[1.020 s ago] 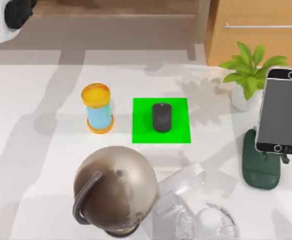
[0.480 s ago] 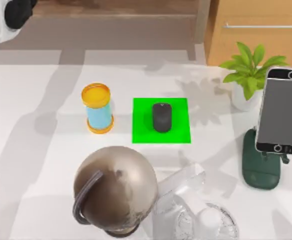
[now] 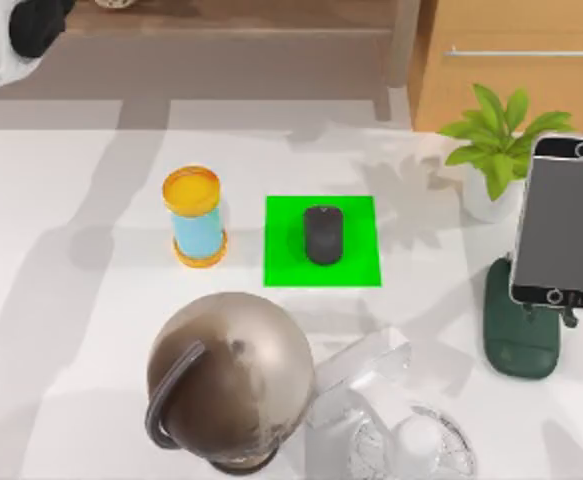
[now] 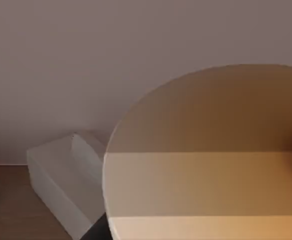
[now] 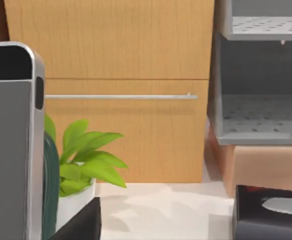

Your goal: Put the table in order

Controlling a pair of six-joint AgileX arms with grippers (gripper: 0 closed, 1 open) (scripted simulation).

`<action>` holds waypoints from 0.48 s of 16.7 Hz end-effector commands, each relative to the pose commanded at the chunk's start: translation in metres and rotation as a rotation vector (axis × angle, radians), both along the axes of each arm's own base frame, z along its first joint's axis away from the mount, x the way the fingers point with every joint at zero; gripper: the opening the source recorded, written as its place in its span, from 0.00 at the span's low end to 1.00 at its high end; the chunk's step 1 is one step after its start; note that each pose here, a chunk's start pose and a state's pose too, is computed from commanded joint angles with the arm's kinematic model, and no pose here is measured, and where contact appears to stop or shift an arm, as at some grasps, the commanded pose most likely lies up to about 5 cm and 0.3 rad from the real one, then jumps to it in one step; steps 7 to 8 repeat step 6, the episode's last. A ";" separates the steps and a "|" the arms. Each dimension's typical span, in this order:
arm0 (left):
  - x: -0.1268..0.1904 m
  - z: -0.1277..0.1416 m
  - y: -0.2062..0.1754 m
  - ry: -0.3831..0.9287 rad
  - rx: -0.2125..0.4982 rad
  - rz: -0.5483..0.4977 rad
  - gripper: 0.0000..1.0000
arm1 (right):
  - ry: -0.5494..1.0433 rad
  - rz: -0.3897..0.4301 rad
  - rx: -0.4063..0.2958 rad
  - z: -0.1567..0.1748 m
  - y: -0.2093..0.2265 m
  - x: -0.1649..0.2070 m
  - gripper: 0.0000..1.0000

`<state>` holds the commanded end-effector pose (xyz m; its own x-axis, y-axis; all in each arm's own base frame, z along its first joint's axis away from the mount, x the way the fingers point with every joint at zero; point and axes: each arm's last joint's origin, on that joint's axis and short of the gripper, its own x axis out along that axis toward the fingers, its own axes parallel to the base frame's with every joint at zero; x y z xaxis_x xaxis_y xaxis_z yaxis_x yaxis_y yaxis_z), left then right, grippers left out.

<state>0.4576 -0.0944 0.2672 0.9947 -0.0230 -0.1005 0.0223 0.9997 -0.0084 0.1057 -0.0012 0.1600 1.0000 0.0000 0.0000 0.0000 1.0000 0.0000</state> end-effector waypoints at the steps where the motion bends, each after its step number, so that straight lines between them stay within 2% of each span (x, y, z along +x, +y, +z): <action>1: 0.000 0.000 0.000 0.000 0.000 0.000 1.00 | 0.000 0.000 0.000 0.000 0.000 0.000 1.00; 8: 0.000 0.000 0.000 0.000 0.000 0.000 1.00 | 0.000 0.000 0.000 0.000 0.000 0.000 1.00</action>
